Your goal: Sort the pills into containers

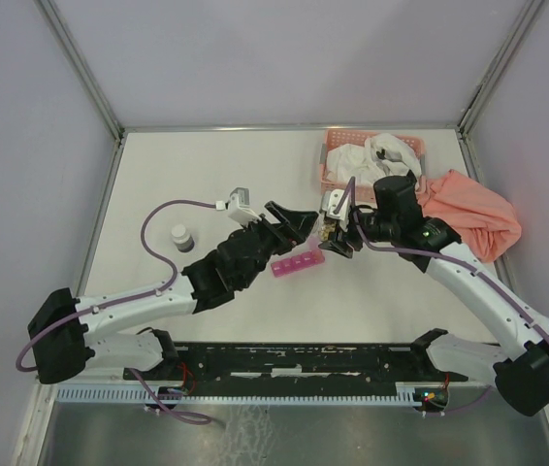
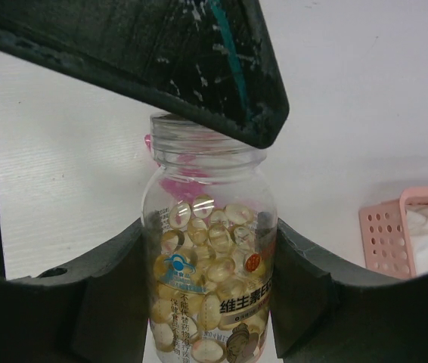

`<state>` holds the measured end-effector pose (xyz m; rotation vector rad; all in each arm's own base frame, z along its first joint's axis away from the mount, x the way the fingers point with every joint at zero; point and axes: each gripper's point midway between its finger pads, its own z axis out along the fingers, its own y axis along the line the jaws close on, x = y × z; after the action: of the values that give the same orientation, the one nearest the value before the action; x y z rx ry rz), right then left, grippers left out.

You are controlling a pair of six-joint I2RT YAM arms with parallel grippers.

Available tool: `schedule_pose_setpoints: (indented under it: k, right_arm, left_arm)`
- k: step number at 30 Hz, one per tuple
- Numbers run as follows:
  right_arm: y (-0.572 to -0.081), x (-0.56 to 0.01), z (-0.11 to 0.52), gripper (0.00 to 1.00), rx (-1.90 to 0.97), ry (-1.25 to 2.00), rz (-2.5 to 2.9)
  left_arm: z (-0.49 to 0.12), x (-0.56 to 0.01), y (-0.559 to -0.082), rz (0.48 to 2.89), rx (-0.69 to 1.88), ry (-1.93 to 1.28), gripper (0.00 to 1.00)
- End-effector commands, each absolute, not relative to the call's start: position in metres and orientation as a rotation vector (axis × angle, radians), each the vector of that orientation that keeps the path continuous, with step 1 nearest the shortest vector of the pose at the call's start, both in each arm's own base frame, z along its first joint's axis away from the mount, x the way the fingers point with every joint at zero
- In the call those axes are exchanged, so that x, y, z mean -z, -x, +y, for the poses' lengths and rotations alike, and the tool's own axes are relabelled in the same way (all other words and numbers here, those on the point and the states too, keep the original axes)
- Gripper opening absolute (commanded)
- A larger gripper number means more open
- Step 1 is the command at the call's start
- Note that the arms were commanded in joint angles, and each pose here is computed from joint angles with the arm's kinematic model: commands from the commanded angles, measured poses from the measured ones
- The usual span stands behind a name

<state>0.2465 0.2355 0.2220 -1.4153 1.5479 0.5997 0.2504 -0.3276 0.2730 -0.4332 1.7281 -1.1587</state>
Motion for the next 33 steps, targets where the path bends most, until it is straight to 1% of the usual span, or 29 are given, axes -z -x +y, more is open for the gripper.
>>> schedule_pose_setpoints:
  k: [1, 3, 7, 9, 12, 19, 22, 28, 31, 33]
  right_arm:
    - [-0.254, -0.233, 0.239, 0.06, -0.565, 1.409, 1.497]
    - [-0.254, -0.232, 0.240, 0.06, -0.567, 1.411, 1.501]
    - [-0.254, -0.232, 0.240, 0.06, -0.572, 1.413, 1.505]
    - [-0.254, -0.231, 0.240, 0.06, -0.572, 1.414, 1.508]
    - [-0.254, -0.231, 0.240, 0.06, -0.573, 1.413, 1.511]
    - [-0.254, -0.230, 0.241, 0.06, -0.577, 1.414, 1.516]
    - [-0.253, -0.230, 0.242, 0.06, -0.580, 1.415, 1.517]
    - [-0.251, -0.231, 0.243, 0.06, -0.604, 1.410, 1.522]
    - [-0.249, -0.233, 0.245, 0.06, -0.632, 1.402, 1.533]
    - [-0.246, -0.235, 0.248, 0.06, -0.672, 1.400, 1.542]
  left_arm:
    - [-0.328, -0.302, -0.259, 1.649, 1.189, 0.535, 0.83]
    - [-0.331, -0.303, -0.258, 1.653, 1.195, 0.534, 0.82]
    - [-0.335, -0.303, -0.256, 1.658, 1.201, 0.528, 0.77]
    - [-0.337, -0.303, -0.256, 1.665, 1.199, 0.526, 0.76]
    - [-0.340, -0.299, -0.255, 1.684, 1.192, 0.517, 0.71]
    - [-0.343, -0.293, -0.255, 1.711, 1.178, 0.513, 0.66]
    - [-0.344, -0.292, -0.254, 1.718, 1.176, 0.507, 0.61]
    - [-0.351, -0.289, -0.250, 1.744, 1.189, 0.459, 0.46]
    - [-0.354, -0.288, -0.247, 1.752, 1.191, 0.413, 0.33]
    - [-0.355, -0.287, -0.244, 1.759, 1.193, 0.371, 0.27]
